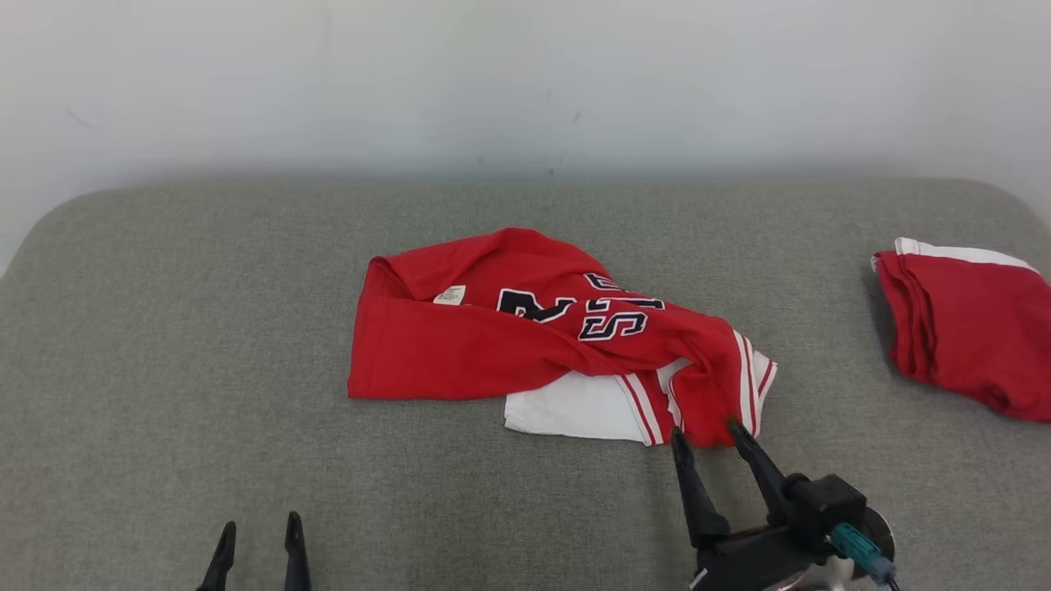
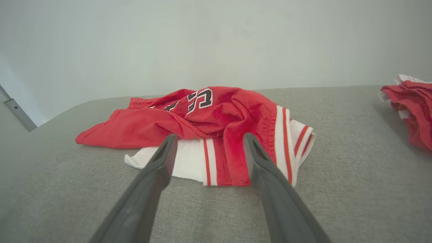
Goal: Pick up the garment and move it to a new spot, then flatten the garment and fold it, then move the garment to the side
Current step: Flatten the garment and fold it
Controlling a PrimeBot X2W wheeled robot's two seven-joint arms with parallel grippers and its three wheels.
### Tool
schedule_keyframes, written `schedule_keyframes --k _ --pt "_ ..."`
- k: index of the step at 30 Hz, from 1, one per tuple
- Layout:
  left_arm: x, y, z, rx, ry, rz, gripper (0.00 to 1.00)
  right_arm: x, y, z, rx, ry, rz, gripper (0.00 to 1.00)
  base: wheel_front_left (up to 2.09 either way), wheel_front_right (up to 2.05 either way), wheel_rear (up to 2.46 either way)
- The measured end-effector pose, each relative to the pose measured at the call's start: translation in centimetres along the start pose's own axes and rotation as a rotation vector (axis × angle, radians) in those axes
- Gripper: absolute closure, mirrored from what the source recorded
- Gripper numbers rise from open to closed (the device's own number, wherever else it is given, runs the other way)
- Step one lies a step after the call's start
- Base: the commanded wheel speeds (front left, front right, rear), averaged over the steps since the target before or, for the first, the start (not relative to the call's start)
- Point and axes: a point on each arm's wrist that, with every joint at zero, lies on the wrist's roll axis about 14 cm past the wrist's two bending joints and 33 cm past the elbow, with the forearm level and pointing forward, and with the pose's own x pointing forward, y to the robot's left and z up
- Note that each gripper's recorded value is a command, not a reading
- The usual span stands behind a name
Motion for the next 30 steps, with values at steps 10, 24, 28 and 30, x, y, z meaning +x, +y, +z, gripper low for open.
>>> schedule_keyframes --k 10,24,28,30 --pt "0.9 -0.1 -0.2 -0.034 0.007 0.007 0.00 5.9 5.8 -0.4 -0.048 0.033 0.211 0.00 0.00 0.00 0.00" --pt "0.7 1.9 -0.9 -0.077 0.034 0.095 0.00 16.5 12.9 -1.0 -0.185 0.158 0.462 0.00 0.00 0.00 0.00" --pt "-0.1 3.1 -1.6 -0.079 0.057 0.145 0.00 18.5 13.2 -2.6 -0.236 0.245 0.487 0.00 0.00 0.00 0.00" --pt "-0.4 3.8 -1.8 -0.090 0.066 0.174 0.00 19.1 13.3 -3.7 -0.251 0.290 0.497 0.00 0.00 0.00 0.00"
